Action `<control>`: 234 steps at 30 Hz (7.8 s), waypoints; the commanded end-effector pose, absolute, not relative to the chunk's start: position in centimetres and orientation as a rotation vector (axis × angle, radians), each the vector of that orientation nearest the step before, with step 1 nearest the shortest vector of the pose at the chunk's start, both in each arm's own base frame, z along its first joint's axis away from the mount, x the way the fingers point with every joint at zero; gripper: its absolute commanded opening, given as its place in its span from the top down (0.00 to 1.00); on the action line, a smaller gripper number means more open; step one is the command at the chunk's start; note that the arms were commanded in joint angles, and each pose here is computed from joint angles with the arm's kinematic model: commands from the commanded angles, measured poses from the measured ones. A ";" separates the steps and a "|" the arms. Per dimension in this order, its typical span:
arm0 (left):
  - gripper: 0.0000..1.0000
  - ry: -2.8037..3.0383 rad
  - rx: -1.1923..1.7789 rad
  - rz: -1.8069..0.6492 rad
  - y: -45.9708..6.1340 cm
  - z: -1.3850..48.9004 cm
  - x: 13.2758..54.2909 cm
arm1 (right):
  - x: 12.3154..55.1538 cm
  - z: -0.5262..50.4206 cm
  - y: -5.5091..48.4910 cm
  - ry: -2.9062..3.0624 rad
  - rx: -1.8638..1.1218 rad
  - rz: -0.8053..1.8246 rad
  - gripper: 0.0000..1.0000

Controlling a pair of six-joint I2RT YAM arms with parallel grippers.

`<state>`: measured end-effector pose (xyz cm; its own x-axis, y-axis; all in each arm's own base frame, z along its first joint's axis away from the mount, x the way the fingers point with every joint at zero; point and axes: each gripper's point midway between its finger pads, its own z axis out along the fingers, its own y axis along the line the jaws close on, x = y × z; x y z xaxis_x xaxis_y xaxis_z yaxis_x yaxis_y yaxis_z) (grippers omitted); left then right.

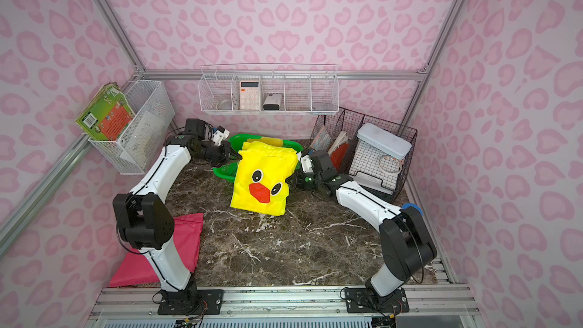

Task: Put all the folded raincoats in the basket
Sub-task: Place the raincoat in the basket, then move the raincoat to the center of the board.

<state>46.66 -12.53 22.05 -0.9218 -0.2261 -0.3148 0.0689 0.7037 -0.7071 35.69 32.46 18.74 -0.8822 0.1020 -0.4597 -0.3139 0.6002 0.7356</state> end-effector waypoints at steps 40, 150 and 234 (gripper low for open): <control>0.25 2.396 -0.172 -0.948 -9.7 23.8 53.1 | 51.8 16.9 35.3 2.204 0.157 1.037 1.00; 0.01 2.338 -0.621 -0.274 1.5 25.8 30.5 | 27.3 19.1 49.8 2.227 -0.802 1.126 0.30; 0.01 2.592 -0.434 -0.699 -5.7 19.8 29.2 | 22.0 6.3 39.7 2.639 -0.744 1.311 1.00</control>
